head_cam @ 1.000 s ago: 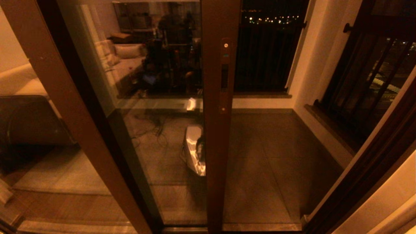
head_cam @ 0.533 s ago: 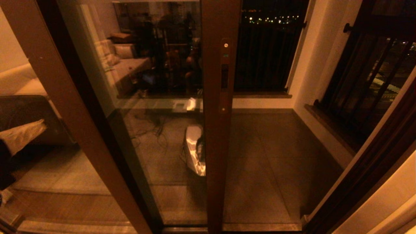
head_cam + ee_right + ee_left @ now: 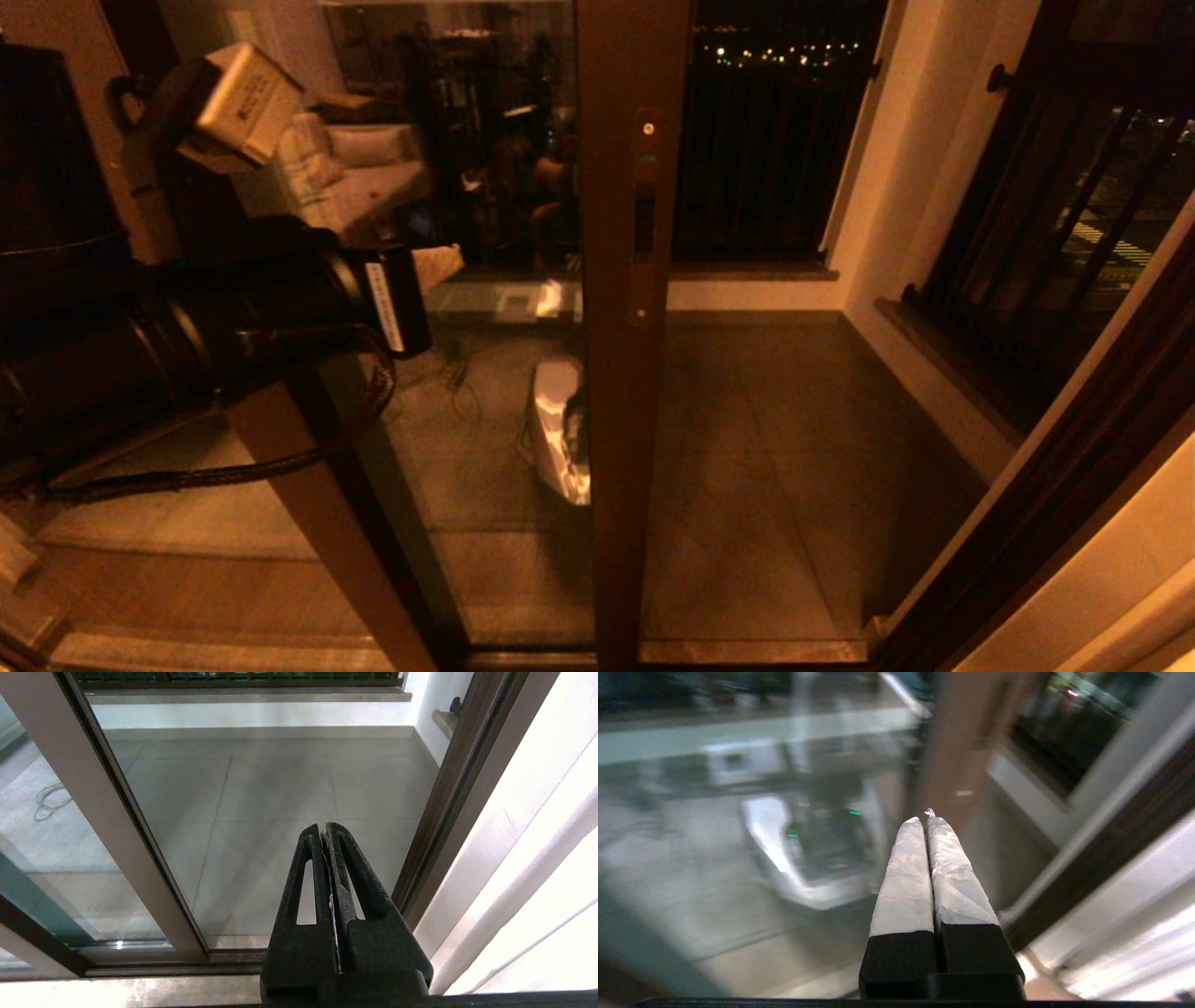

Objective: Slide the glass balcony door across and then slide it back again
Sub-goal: Open the slid door

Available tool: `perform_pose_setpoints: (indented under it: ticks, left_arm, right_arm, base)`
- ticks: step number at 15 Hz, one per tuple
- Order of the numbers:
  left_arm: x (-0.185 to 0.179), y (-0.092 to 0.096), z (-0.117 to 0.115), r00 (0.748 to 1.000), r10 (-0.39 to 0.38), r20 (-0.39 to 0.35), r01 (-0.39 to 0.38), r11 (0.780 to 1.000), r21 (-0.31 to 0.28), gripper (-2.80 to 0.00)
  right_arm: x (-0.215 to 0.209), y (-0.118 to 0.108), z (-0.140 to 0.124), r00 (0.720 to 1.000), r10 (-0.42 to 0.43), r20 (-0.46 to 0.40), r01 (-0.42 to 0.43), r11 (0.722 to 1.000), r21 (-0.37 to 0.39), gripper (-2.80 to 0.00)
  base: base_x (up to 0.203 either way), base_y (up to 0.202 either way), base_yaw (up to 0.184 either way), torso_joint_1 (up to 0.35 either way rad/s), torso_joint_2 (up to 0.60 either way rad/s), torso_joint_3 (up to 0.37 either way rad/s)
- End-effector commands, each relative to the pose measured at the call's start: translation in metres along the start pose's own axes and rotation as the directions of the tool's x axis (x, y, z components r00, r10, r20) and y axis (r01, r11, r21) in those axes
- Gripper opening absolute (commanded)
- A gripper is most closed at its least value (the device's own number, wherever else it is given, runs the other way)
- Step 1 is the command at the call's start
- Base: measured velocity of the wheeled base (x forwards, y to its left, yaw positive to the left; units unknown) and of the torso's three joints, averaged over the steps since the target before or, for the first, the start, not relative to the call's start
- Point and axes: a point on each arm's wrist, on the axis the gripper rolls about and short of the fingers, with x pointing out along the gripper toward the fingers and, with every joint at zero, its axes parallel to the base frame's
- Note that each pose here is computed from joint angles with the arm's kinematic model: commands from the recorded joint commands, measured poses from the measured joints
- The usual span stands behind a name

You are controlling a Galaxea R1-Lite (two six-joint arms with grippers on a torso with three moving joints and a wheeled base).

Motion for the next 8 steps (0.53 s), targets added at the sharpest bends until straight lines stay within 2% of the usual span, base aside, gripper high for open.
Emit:
perform_pose_setpoints:
  ticks: [1, 4, 8]
  left_arm:
    - [0.026, -0.017, -0.005, 0.998, -0.041, -0.044, 0.041, 0.999, 0.003, -2.80]
    - [0.057, -0.033, -0.009, 0.995, -0.071, -0.073, 0.070, 0.997, -0.016, -2.80]
    - [0.095, -0.051, -0.007, 0.994, -0.096, -0.059, 0.095, 0.995, -0.023, -2.80]
  right_arm:
    - [0.000, 0.000, 0.000, 1.000, 0.000, 0.001, 0.000, 1.000, -0.001, -2.80]
    - [0.000, 0.000, 0.000, 1.000, 0.001, 0.000, -0.001, 1.000, -0.001, -2.80]
    - [0.000, 0.000, 0.000, 1.000, 0.002, 0.000, -0.002, 1.000, -0.001, -2.80]
  base:
    - [0.000, 0.000, 0.000, 0.000, 0.00, 0.000]
    - [0.000, 0.000, 0.000, 0.000, 0.00, 0.000]
    - [0.000, 0.000, 0.000, 0.000, 0.00, 0.000]
